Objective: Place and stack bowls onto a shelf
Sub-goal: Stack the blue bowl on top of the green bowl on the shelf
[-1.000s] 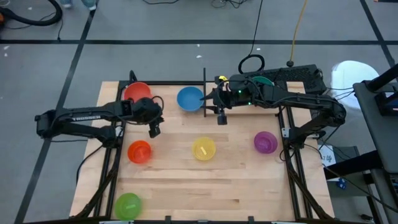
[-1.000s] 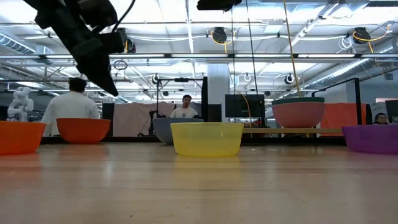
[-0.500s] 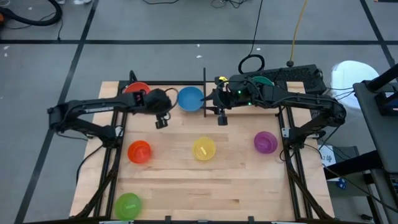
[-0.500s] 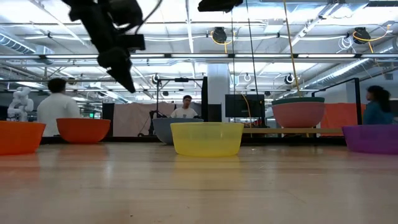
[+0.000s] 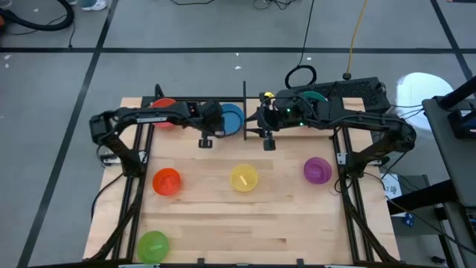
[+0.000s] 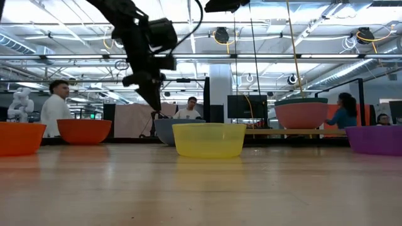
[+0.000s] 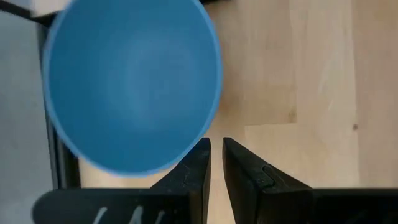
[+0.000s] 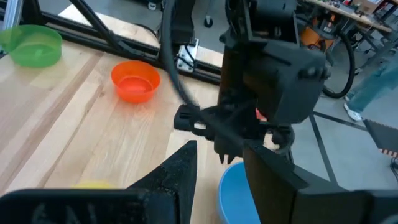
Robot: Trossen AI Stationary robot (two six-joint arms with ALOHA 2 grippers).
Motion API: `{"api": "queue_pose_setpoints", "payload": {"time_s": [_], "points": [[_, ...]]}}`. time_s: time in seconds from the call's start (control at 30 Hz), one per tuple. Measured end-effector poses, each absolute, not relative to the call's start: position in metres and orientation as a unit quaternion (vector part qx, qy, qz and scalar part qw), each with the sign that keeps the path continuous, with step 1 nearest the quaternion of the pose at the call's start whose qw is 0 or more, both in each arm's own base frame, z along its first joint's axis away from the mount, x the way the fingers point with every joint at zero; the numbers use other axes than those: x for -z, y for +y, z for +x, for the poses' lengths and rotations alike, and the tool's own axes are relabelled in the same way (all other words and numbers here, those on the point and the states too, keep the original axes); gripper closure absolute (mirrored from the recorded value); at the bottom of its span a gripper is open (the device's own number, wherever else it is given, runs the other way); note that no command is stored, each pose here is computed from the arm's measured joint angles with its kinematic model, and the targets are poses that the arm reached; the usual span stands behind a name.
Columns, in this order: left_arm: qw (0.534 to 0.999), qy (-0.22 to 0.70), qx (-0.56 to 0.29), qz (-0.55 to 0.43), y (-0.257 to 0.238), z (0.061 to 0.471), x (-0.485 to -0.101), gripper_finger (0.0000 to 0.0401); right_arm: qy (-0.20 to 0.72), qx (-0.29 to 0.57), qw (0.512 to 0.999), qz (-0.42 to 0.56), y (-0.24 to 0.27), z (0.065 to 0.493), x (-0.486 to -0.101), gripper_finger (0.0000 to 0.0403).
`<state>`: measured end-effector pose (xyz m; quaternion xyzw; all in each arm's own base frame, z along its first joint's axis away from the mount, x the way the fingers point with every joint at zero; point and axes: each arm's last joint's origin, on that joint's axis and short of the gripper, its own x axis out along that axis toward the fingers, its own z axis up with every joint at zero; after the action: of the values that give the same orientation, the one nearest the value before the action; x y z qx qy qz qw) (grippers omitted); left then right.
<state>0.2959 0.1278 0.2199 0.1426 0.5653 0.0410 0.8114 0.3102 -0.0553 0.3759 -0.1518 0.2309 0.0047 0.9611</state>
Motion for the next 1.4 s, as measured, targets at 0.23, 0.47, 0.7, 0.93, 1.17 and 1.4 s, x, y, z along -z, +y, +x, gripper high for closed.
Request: {"api": "queue_pose_setpoints", "payload": {"time_s": [0.23, 0.47, 0.7, 0.93, 1.17, 1.4], "points": [[0.789, 0.59, -0.016, 0.168, 0.134, 0.306, -0.195, 0.0352, 0.225, -0.004, 0.962, -0.155, -0.053, 0.3, -0.384, 0.028], [0.798, 0.571, -0.036, 0.189, 0.133, 0.304, -0.209, 0.0352, 0.22, -0.003, 0.963, -0.158, -0.052, 0.295, -0.388, 0.028], [0.799, 0.563, -0.032, 0.207, 0.135, 0.301, -0.216, 0.0352, 0.23, -0.005, 0.959, -0.166, -0.054, 0.294, -0.386, 0.028], [0.79, 0.57, -0.032, 0.223, 0.143, 0.304, -0.206, 0.0352, 0.232, -0.005, 0.958, -0.166, -0.054, 0.294, -0.386, 0.028], [0.789, 0.573, -0.038, 0.219, 0.148, 0.302, -0.205, 0.0352, 0.235, -0.002, 0.958, -0.165, -0.056, 0.294, -0.385, 0.028], [0.788, 0.575, -0.039, 0.216, 0.149, 0.301, -0.205, 0.0352, 0.237, 0.011, 0.958, -0.16, -0.064, 0.292, -0.385, 0.028]]}}
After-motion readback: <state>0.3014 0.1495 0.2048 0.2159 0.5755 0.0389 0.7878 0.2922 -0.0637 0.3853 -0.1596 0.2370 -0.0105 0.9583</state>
